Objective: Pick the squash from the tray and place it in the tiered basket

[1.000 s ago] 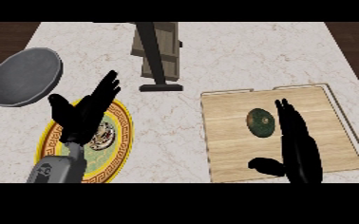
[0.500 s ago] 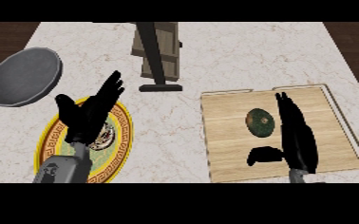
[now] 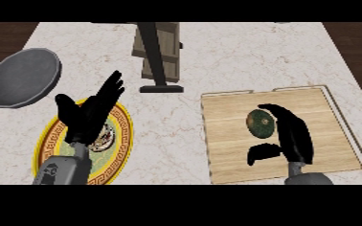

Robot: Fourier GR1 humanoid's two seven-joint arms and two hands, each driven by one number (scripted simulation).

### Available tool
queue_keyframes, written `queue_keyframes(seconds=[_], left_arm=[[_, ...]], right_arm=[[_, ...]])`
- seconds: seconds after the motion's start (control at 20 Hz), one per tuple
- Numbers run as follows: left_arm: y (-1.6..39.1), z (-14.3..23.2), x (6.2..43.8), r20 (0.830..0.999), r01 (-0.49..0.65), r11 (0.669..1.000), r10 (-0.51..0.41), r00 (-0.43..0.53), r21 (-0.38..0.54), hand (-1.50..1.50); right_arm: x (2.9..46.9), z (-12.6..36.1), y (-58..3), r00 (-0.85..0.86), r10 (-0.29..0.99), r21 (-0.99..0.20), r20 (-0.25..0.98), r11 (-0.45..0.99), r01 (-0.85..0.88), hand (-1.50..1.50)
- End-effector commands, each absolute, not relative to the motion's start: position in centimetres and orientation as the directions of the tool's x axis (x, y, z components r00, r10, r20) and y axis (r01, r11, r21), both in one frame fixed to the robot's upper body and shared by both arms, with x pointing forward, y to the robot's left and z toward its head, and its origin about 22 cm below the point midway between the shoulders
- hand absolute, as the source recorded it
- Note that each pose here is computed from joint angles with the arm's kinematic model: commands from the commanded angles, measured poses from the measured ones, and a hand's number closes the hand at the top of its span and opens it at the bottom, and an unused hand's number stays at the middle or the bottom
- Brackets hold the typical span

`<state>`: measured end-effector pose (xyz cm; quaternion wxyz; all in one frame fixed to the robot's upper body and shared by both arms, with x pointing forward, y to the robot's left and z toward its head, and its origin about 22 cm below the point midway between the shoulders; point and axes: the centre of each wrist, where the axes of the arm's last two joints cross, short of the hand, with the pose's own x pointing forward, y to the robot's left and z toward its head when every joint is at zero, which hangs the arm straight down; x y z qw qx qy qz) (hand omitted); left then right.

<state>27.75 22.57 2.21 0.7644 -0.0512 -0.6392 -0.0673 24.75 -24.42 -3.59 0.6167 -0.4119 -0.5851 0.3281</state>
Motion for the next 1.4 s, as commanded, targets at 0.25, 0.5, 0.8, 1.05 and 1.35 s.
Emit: queue_keyframes(seconds=[0.25, 0.5, 0.8, 1.05, 1.35], left_arm=[[22.9, 1.6, 28.1, 0.983, 0.19, 0.982, -0.033, 0.183, -0.002, 0.0], [22.0, 2.4, 28.4, 0.986, 0.177, 0.984, -0.047, 0.16, 0.018, 0.0], [22.5, 2.9, 28.7, 0.98, 0.151, 0.989, -0.035, 0.195, 0.005, 0.0], [22.1, 1.1, 28.1, 0.982, 0.138, 0.99, -0.032, 0.188, 0.006, 0.0], [22.9, 2.3, 28.5, 0.983, 0.163, 0.987, -0.043, 0.181, 0.013, 0.0]], right_arm=[[25.8, -4.7, -20.7, 0.01, 0.903, -0.896, 0.431, 0.426, 0.123, 1.5], [25.2, -4.1, -22.0, -0.012, 0.864, -0.845, 0.503, 0.495, 0.202, 1.5], [23.9, 1.6, -16.0, 0.283, 0.908, -0.929, 0.308, 0.351, -0.114, 1.5], [22.4, 11.9, -12.9, 0.288, 0.873, -0.908, 0.394, 0.419, -0.029, 1.5], [18.7, 21.0, -12.0, 0.244, 0.758, -0.797, 0.604, 0.58, 0.171, 1.5]])
